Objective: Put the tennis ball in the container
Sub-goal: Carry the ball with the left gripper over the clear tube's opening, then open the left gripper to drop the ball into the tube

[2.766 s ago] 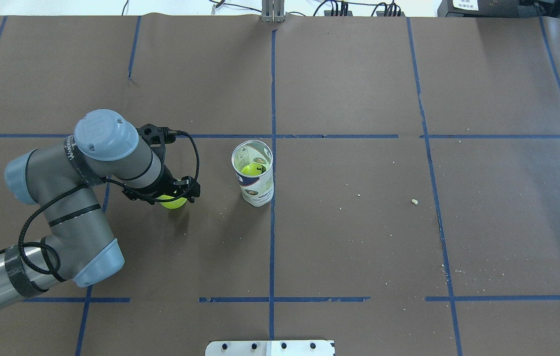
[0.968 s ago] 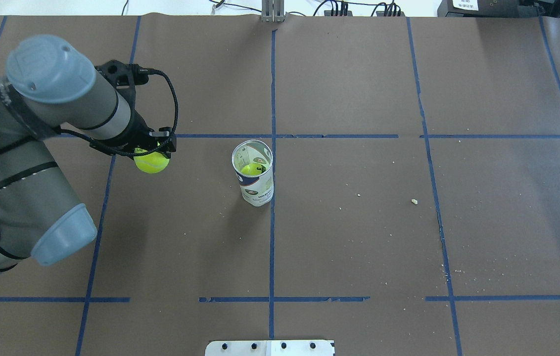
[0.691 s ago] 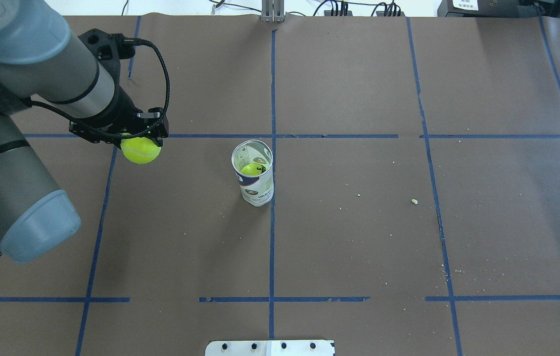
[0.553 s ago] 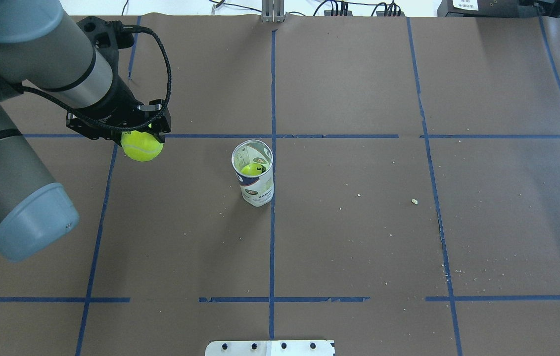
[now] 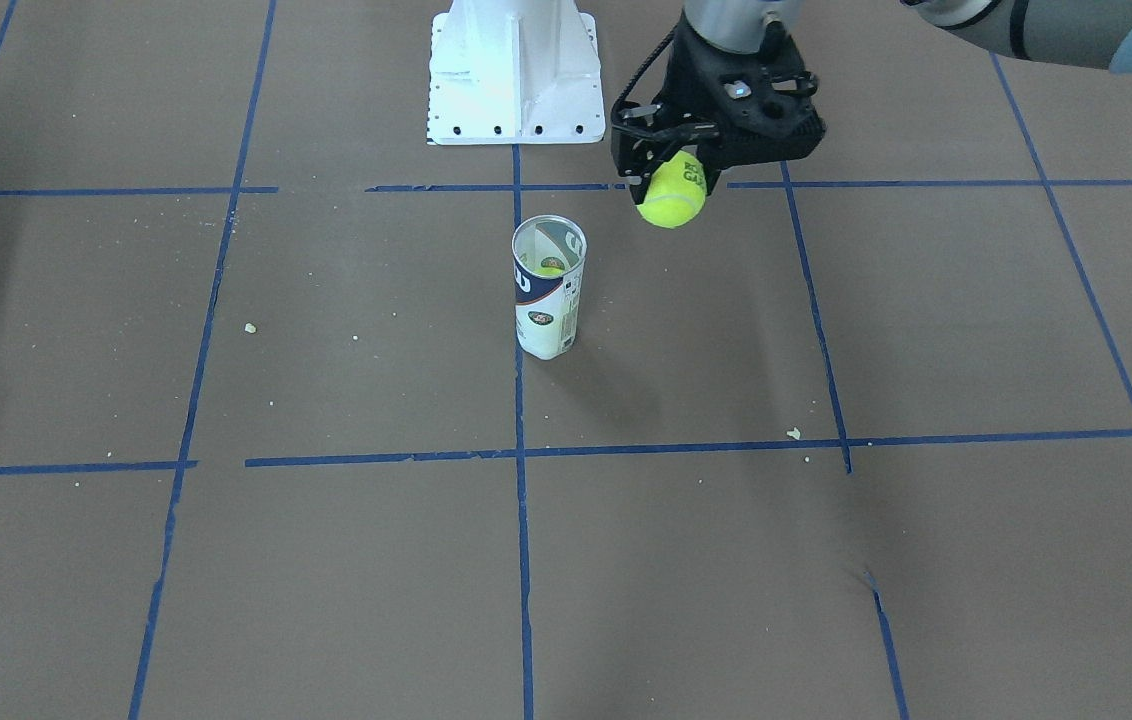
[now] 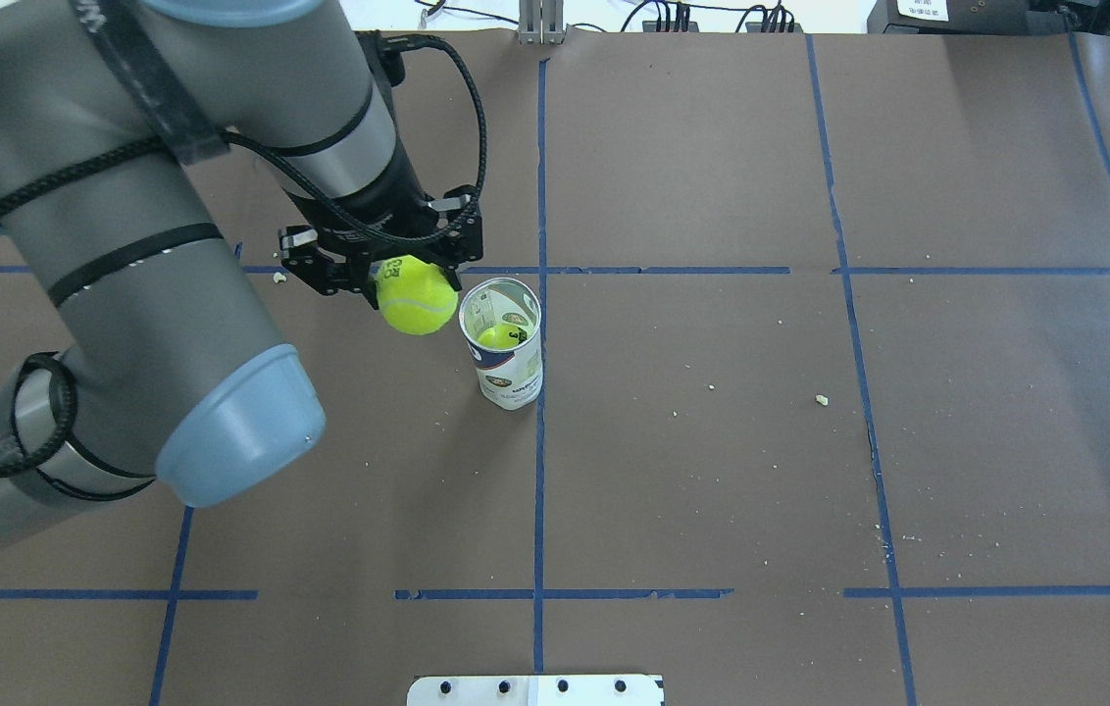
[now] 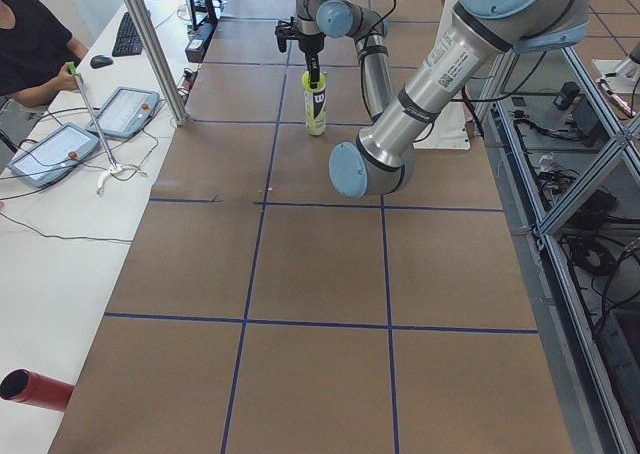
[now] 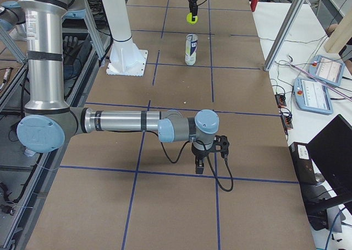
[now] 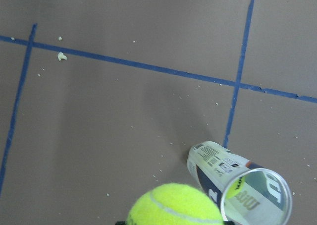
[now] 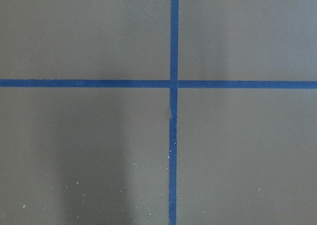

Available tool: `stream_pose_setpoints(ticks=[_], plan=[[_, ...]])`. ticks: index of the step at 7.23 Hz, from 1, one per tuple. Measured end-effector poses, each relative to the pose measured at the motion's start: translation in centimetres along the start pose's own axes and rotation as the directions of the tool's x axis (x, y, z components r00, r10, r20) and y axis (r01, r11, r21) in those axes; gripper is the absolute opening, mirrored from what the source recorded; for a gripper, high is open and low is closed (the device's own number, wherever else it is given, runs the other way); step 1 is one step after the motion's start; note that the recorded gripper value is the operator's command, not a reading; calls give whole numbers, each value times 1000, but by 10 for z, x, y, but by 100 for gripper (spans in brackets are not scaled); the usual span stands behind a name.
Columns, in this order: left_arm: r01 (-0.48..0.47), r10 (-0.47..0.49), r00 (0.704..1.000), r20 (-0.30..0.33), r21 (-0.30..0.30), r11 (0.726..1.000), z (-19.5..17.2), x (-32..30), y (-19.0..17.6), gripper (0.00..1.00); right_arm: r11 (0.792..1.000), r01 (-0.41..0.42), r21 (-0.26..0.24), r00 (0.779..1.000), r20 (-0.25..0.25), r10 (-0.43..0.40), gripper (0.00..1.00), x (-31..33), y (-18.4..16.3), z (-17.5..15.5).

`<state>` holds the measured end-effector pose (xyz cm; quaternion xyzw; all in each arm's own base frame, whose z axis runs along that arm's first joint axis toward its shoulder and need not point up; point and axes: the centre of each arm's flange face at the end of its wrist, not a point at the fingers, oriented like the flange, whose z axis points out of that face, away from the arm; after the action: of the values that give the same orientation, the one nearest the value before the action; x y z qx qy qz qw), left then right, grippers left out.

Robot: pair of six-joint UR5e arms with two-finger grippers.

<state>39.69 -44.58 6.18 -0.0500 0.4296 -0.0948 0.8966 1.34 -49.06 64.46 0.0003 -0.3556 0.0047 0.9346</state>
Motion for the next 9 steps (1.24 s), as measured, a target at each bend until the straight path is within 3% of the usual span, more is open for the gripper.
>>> stream_pose_setpoints(ticks=[7,8,9], plan=[[-6,6,1000,-20,-7,1000,40,31,-18,0,1000,0,0,1000,0,0,100,0,0,0],[-7,7,1000,-23,-7,1000,40,32,-18,82,1000,0,0,1000,0,0,100,0,0,0],[-11,11,1000,-25,-7,1000,40,32,-17,100,1000,0,0,1000,0,0,100,0,0,0]])
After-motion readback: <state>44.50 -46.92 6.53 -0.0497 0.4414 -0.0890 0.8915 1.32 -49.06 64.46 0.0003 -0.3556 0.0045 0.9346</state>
